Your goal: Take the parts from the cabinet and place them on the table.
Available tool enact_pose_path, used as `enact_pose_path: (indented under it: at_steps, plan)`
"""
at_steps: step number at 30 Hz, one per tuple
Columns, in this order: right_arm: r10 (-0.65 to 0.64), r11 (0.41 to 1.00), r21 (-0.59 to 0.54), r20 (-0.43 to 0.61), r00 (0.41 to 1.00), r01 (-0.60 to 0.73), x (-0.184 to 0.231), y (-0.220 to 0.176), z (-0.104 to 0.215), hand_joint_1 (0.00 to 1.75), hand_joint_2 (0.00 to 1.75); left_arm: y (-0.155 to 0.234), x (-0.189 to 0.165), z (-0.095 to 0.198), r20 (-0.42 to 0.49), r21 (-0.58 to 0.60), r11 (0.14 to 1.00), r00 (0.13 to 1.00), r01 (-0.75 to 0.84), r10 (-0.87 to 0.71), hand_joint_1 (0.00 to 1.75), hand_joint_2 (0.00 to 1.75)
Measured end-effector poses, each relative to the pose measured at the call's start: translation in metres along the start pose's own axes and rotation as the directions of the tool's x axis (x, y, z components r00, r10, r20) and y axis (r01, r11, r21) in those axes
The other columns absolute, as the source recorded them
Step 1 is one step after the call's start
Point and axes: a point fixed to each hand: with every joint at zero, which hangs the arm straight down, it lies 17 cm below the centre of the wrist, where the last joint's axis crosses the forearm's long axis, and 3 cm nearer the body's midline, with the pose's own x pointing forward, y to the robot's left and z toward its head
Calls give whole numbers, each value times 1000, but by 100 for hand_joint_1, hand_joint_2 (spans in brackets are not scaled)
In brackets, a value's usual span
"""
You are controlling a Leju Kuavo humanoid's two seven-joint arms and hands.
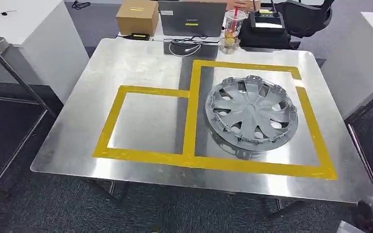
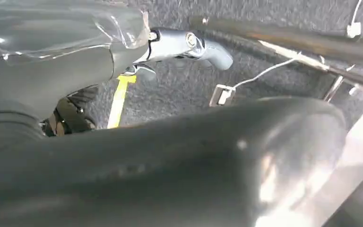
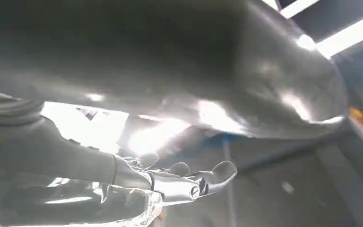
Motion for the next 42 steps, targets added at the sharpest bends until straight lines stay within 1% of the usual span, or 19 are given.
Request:
enact_pose_path:
  at_steps: [3, 6, 16, 19, 21, 24, 26, 28, 30, 32, 33, 34, 35, 36, 37, 38, 39, 40, 42]
  plan:
    - [23, 995, 102, -106, 994, -12, -22, 14, 25, 0, 0, 0, -3, 3, -10, 2, 1000, 1000, -8, 8, 0, 0]
    - [50, 983, 181, -182, 982, -17, -38, 20, 48, 0, 0, 3, -4, 8, -14, 6, 1000, 1000, -9, 9, 0, 0]
    - [98, 947, 323, -307, 947, 6, -58, 25, 91, 0, 0, 17, -9, 26, -27, 44, 999, 999, -16, 18, 0, 0]
    - [122, 920, 391, -355, 927, 29, -65, 34, 109, 0, 0, 18, -9, 27, -24, 47, 999, 999, -21, 22, 0, 0]
    - [149, 883, 466, -400, 904, 61, -74, 45, 131, 0, 0, 18, -10, 27, -30, 48, 999, 999, -19, 20, 0, 0]
    - [211, 786, 597, -505, 837, 162, -94, 67, 187, 0, 0, 20, -11, 26, -32, 59, 998, 999, -13, 15, 0, 0]
    - [262, 726, 651, -559, 787, 221, -106, 76, 228, 0, 0, 19, -13, 26, -39, 60, 998, 999, -11, 13, 0, 0]
    - [289, 705, 660, -600, 746, 258, -112, 76, 256, 0, 0, 19, -14, 26, -40, 61, 998, 999, -10, 13, 0, 0]
    - [308, 696, 659, -633, 710, 286, -118, 74, 276, 0, 0, 17, -14, 24, -37, 59, 998, 999, -14, 16, 0, 0]
    - [354, 643, 672, -687, 635, 369, -123, 79, 308, 0, 0, 16, -17, 24, -46, 58, 998, 999, -19, 22, 0, 0]
    - [397, 592, 678, -715, 575, 435, -123, 83, 337, 0, 0, 15, -20, 24, -54, 59, 998, 998, -23, 26, 0, 0]
    - [468, 518, 682, -732, 496, 517, -121, 86, 381, 0, 175, 15, -24, 23, -70, 63, 998, 997, -22, 26, 0, 0]
    - [532, 455, 673, -731, 428, 583, -117, 88, 420, 0, 175, 14, -28, 22, -88, 64, 998, 996, -19, 25, 0, 0]
    - [617, 377, 653, -706, 348, 657, -109, 85, 469, 0, 0, 12, -35, 21, -111, 63, 998, 994, -14, 21, 0, 0]
    - [668, 329, 617, -687, 285, 715, -99, 83, 505, 0, 0, 10, -39, 20, -127, 58, 998, 992, -12, 19, 0, 0]
    - [720, 287, 551, -664, 202, 784, -86, 80, 543, 0, 175, 7, -44, 18, -143, 51, 999, 990, -8, 15, 0, 0]
    - [765, 249, 475, -631, 129, 844, -70, 80, 575, 0, 175, 4, -48, 17, -160, 43, 999, 987, -5, 11, 0, 0]
    - [799, 214, 412, -595, 85, 886, -56, 81, 601, 0, 175, 3, -53, 16, -179, 37, 999, 984, 5, 2, 0, 0]
    - [841, 160, 321, -540, 42, 933, -31, 84, 639, 0, 175, 0, -63, 14, -226, 29, 999, 974, 35, -27, 0, 0]
